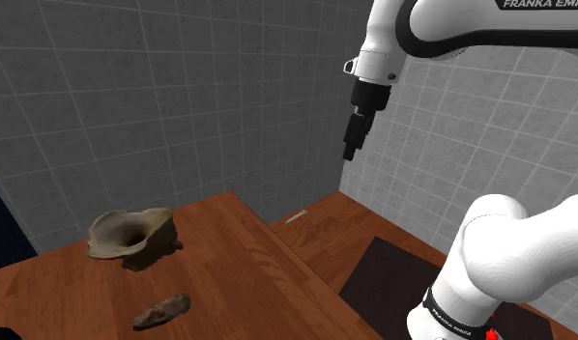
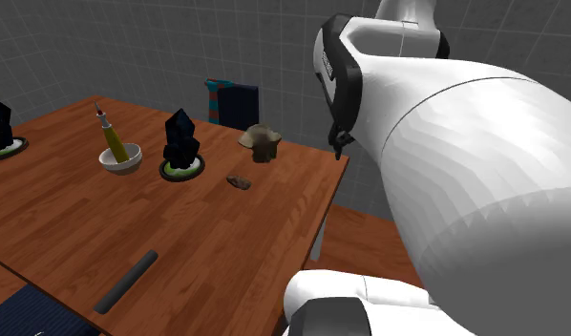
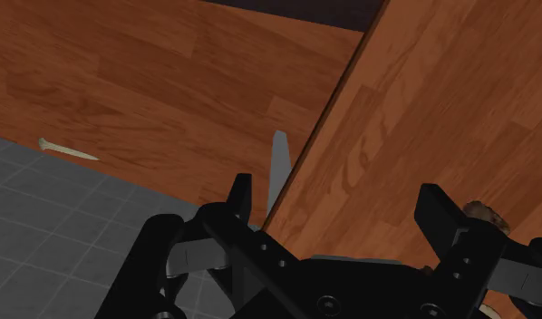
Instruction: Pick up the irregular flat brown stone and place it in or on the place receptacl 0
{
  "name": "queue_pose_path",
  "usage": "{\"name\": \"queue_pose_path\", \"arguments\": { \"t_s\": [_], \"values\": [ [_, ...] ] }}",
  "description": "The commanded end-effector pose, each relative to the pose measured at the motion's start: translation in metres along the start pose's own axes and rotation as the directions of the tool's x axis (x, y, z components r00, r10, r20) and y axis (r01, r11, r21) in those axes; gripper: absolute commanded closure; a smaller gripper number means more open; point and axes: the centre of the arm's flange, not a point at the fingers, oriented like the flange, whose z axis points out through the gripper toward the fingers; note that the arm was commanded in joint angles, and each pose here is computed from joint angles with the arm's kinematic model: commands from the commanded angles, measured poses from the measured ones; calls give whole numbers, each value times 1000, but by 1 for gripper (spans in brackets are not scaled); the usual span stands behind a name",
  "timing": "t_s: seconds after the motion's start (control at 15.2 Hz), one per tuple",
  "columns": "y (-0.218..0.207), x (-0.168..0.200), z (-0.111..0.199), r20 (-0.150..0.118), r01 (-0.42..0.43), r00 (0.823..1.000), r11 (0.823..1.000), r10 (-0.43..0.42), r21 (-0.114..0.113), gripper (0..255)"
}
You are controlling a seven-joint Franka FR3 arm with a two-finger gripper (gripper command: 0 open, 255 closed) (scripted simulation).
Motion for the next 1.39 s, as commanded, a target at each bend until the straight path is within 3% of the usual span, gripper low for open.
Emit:
{"name": "queue_pose_path", "arguments": {
  "t_s": [0.0, 0.66, 1.32],
  "values": [
    [0, 0, 0, 0, 0, 1000, 1000, 0, 0, 0],
    [-72, 75, 80, -21, 193, 981, 981, -194, -28, 0],
    [-155, 137, 161, -36, 378, 924, 924, -381, -59, 0]
  ]
}}
